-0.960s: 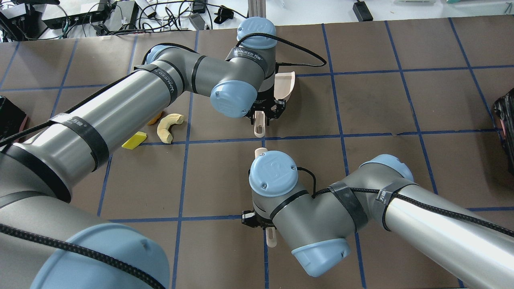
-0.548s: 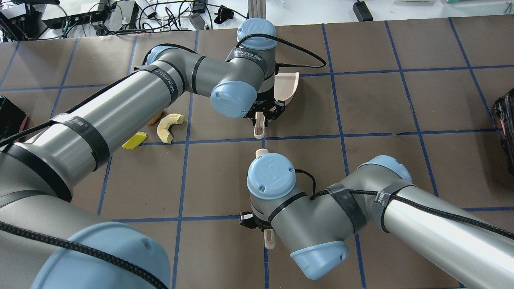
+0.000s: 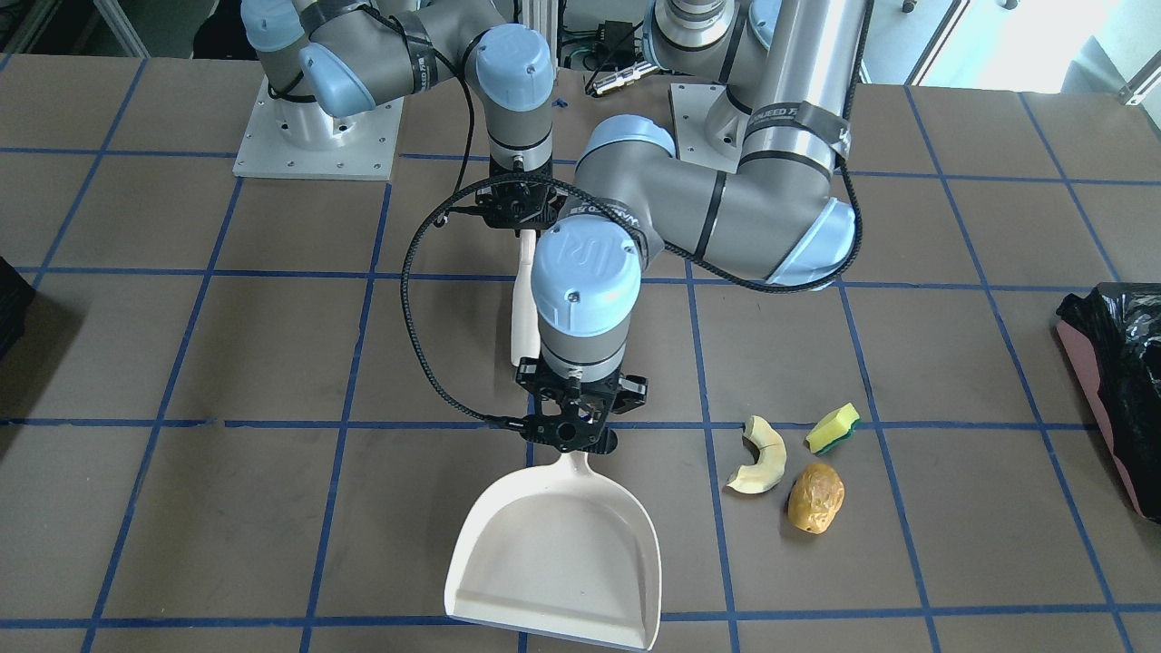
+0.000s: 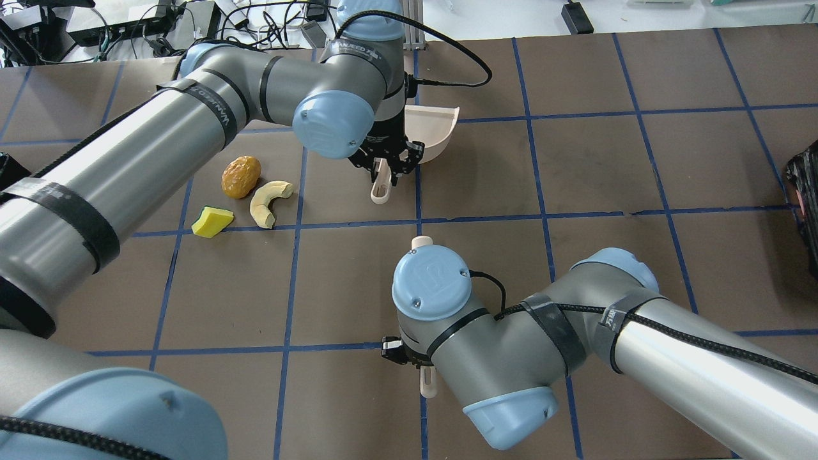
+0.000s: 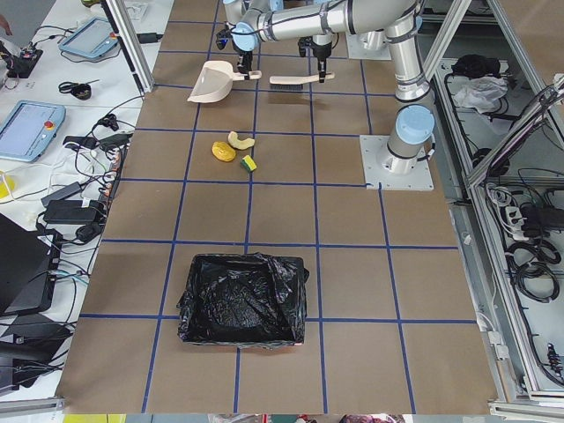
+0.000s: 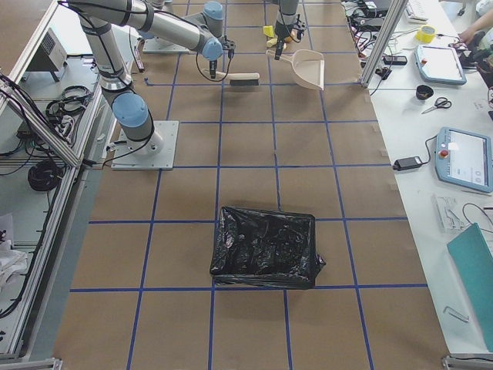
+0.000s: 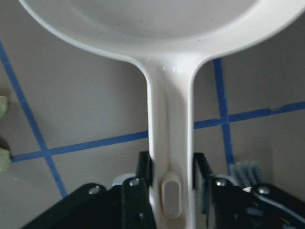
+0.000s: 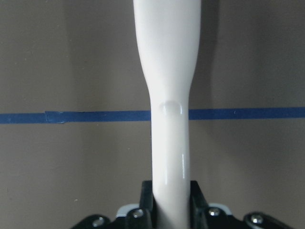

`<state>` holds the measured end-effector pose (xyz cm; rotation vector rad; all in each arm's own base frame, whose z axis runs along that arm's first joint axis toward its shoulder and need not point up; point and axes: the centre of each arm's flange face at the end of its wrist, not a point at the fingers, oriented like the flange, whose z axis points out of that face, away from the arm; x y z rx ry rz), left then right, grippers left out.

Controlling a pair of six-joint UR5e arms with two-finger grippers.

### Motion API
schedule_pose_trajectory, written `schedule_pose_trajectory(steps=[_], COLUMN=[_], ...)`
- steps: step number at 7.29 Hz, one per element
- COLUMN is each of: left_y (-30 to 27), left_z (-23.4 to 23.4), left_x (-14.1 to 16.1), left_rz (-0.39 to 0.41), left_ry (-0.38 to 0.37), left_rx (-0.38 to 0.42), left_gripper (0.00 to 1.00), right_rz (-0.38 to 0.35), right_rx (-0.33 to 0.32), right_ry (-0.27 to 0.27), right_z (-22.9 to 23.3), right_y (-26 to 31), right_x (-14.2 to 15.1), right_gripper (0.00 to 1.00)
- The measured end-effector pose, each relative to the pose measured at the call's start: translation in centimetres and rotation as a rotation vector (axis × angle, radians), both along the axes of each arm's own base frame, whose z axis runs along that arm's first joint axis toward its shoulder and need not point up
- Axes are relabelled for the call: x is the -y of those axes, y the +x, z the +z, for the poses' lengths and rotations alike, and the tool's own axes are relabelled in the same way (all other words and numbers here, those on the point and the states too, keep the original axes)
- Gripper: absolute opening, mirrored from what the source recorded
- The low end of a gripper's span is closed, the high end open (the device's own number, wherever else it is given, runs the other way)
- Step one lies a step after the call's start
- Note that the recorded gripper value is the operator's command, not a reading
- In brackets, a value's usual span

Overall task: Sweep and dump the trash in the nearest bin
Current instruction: 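Set the dustpan beside the trash with the left gripper while the right carries the brush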

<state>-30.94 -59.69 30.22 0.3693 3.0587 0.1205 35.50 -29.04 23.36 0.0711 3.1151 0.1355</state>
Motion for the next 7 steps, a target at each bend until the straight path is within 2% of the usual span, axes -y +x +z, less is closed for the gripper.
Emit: schedule_pose_trajectory(steps=[2, 3, 5, 7], left_y=[6.6, 10.1, 17.1, 22.7], left_z=[3.0, 4.3, 6.3, 6.5], left_x=[1.4, 1.9, 2.4, 2.4], left_rz=[-0.178, -0.262, -0.4, -0.527], left_ry=[-0.001, 0.009, 0.032, 0.063], left_rx=[0.038, 0.047, 0.067, 0.085], left_gripper=[0.0, 0.0, 0.0, 0.0], right_rz=[-0.099, -0.171, -0.337, -0.528], right_rx=[-0.012, -0.023, -0.035, -0.039], right_ry=[-0.009, -0.003, 0.013, 0.02], right_z=[0.8, 1.4, 2.6, 3.1], right_y=[0.0, 0.2, 0.9, 1.8], right_x=[0.2, 0.5, 1.4, 2.5], right_gripper=[0.0, 0.0, 0.0, 0.0])
